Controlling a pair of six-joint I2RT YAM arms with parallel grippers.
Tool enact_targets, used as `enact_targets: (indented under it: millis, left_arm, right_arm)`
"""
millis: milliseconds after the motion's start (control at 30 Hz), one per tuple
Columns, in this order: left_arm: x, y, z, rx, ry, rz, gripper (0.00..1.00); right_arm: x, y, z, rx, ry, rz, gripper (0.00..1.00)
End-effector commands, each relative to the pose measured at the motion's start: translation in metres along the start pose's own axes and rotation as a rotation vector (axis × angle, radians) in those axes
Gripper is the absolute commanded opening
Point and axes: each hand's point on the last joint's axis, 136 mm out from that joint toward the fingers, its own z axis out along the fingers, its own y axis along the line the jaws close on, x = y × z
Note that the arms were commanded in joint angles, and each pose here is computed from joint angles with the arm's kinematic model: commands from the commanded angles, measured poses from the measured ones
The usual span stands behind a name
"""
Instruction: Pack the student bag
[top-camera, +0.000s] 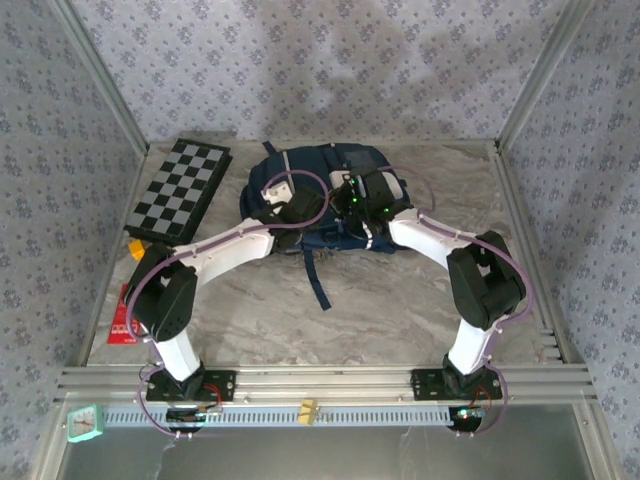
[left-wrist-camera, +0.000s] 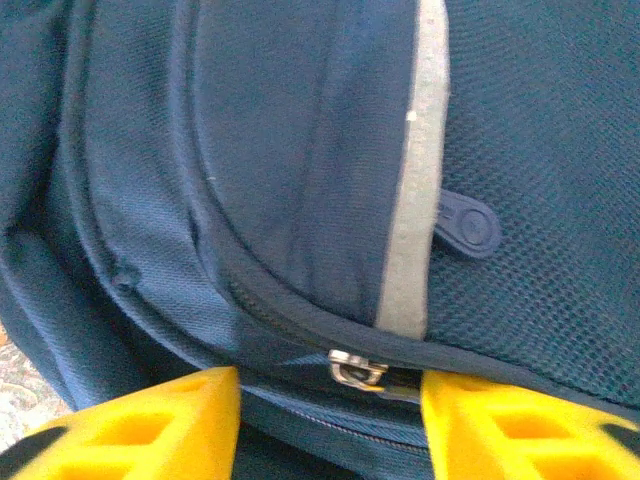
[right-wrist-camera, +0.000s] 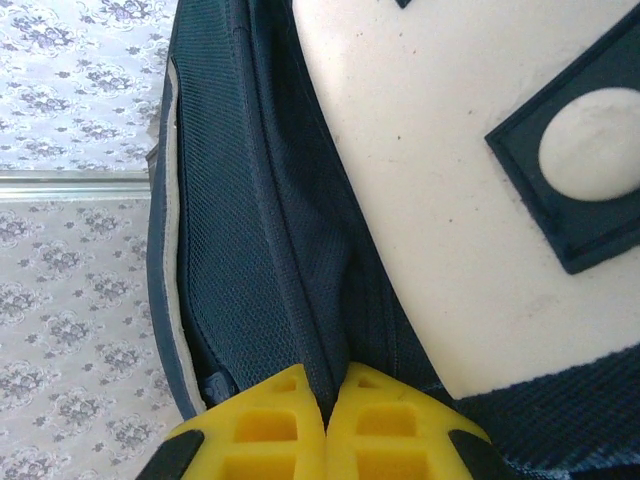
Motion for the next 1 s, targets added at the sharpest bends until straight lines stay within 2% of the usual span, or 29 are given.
enact_targets:
  millis: [0,267,367,500,600,733,833,967]
  left_arm:
    - [-0.031,-0.017,0.004,0.049,-0.077,-0.067,0.43]
    - [-0.035,-0.005,-0.001,0.075,-0.054,-0.065,0.18]
    - [-0.030,-0.007,-0.003,0.095,-0.003,-0.061,0.15]
    - [-0.026,0.013,-0.014,0.021,0.034,-0.049,0.12]
    - [-0.027,0.033,-0.022,-0.018,0.043,-0.054,0.13]
    - [-0.029,0.049,-0.034,-0.012,0.056,-0.056,0.19]
    - [-0.025,0.033,-0.035,0.056,0.113,-0.013,0.30]
    - [-0.017,0.009,-0.030,0.116,0.158,0.059,0.40]
  right_arm:
    - [0.015,0.037,-0.005,-0.114,0.072,-0.019,0.00]
    - [0.010,0.036,-0.006,-0.112,0.062,-0.024,0.00]
    - [0.011,0.036,-0.004,-0.109,0.072,-0.024,0.00]
    - [0.010,0.033,-0.004,-0.103,0.071,-0.024,0.00]
    - [0.010,0.033,-0.004,-0.102,0.072,-0.025,0.00]
    - [0.010,0.034,-0.004,-0.107,0.071,-0.025,0.00]
    - [0.010,0.036,-0.003,-0.110,0.073,-0.023,0.00]
    - [0.012,0.038,-0.001,-0.113,0.076,-0.025,0.00]
